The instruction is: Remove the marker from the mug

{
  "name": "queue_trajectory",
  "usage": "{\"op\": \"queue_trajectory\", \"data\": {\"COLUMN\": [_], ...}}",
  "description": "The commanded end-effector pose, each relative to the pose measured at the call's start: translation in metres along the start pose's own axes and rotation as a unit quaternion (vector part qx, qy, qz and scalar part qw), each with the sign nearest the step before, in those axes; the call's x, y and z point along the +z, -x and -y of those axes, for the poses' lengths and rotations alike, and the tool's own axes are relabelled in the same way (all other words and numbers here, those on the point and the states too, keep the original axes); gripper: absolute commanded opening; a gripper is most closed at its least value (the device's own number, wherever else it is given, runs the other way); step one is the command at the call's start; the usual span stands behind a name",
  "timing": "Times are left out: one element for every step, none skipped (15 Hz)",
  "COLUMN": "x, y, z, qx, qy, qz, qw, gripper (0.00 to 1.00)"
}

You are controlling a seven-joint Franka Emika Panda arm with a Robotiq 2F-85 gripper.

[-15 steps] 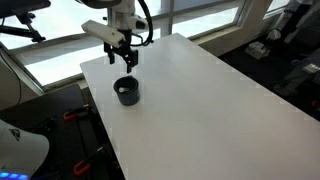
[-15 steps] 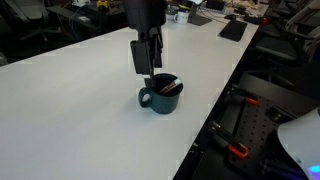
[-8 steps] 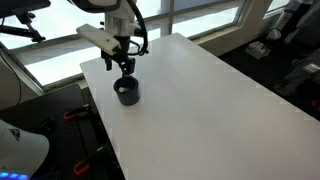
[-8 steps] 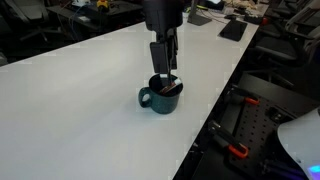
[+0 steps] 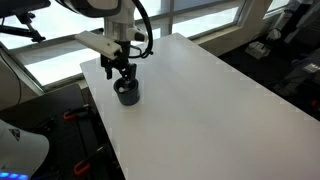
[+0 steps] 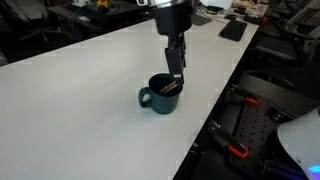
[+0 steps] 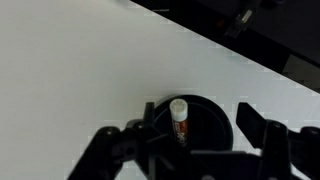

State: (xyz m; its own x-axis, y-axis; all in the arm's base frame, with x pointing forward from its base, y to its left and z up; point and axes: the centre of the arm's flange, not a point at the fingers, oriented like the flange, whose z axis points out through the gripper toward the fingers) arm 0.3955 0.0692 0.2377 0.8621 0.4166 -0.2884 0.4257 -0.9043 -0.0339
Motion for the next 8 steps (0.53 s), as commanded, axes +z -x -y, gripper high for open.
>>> {"op": "queue_trajectory", "data": {"x": [0.001,0.002,0.004,0.006,0.008,0.01,0.012,0.014], "y": [0.001,-0.001,-0.003,-0.005,-0.008,-0.012,-0.016,-0.019], "z": [-0.005,-0.005,-0.004,-0.003,-0.003,-0.003,-0.004,-0.005], "qx": [-0.017,-0.025,-0.033,-0.04,-0.049,-0.053,-0.056,-0.059], "qy": [0.024,0.023,0.019,0.016,0.016,0.018,0.02,0.02], "qz": [-0.005,-0.007,-0.01,-0.014,-0.025,-0.034,-0.042,-0.048], "qw": [0.9996,0.9994,0.9992,0.999,0.9983,0.9979,0.9973,0.9969], "gripper": [0.81,0.81,0.79,0.79,0.78,0.78,0.76,0.73]}}
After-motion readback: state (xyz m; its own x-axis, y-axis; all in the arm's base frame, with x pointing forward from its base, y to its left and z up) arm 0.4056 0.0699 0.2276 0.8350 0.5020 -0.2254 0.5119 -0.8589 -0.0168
